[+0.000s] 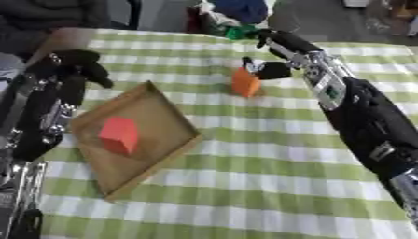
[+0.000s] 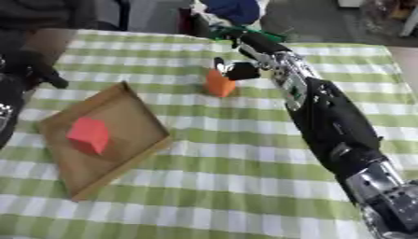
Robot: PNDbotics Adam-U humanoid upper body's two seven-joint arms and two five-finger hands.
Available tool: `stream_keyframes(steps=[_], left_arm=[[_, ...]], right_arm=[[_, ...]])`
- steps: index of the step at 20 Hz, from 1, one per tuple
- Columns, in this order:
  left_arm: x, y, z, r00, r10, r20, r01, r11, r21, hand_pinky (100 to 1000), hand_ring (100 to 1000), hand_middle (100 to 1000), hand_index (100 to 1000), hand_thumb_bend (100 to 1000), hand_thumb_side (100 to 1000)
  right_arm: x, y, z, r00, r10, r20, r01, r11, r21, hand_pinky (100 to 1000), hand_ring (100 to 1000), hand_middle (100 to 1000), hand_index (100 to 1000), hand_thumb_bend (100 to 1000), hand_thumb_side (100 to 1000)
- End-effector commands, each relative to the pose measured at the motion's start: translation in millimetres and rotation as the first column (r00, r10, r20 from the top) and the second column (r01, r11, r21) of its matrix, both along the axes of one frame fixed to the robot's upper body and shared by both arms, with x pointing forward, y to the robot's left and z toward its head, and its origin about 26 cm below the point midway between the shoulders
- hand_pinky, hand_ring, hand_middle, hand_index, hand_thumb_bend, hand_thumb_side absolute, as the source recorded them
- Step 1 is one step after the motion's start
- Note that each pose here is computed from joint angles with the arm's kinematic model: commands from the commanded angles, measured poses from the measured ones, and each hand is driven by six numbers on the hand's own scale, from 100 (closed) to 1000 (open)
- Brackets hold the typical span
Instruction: Pick up objects on the table and place them in the box.
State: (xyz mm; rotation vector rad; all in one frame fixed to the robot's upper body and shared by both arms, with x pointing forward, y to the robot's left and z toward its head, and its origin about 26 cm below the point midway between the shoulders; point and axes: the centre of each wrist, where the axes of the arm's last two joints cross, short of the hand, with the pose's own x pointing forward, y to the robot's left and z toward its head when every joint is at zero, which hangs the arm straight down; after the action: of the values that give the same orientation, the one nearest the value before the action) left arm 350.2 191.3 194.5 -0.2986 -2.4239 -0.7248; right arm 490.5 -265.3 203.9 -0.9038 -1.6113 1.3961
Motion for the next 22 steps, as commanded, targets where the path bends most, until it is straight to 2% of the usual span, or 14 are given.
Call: stream_keyframes(steps=[1, 6, 12, 13, 22], left_arm=[[-0.5, 4.1, 6.1, 1.000, 0.012, 0.025, -0.012, 1.000, 0.011, 639, 569, 560, 763, 207, 609], [-0.3, 4.3, 5.7, 1.000, 0.012, 0.024, -0.012, 1.000, 0.013, 639, 569, 560, 763, 206, 611], [0.0, 4.9, 4.9, 1.000, 0.013, 0.022, -0.013, 1.000, 0.016, 639, 569, 560, 763, 205, 614], [0.0, 5.0, 4.6, 1.000, 0.014, 0.021, -0.014, 1.000, 0.016, 639, 568, 560, 763, 205, 614], [0.1, 6.2, 3.3, 1.000, 0.018, 0.018, -0.019, 1.000, 0.019, 639, 568, 560, 763, 204, 615]], right_arm=[[0.7, -1.9, 13.7, 0.999, -0.032, 0.023, 0.033, 0.999, -0.039, 861, 828, 899, 1000, 100, 678], [0.8, 1.7, 10.8, 0.998, -0.057, -0.007, 0.056, 0.992, -0.112, 850, 825, 883, 1000, 100, 696], [0.3, 7.5, 9.4, 0.998, -0.064, 0.007, 0.064, 0.985, -0.163, 840, 821, 867, 1000, 100, 726], [0.1, 8.7, 10.0, 0.998, -0.058, 0.011, 0.059, 0.984, -0.167, 834, 816, 849, 1000, 100, 782], [-6.7, 22.4, 27.2, 0.998, 0.050, 0.033, -0.042, 0.978, -0.203, 818, 803, 803, 1000, 100, 802]])
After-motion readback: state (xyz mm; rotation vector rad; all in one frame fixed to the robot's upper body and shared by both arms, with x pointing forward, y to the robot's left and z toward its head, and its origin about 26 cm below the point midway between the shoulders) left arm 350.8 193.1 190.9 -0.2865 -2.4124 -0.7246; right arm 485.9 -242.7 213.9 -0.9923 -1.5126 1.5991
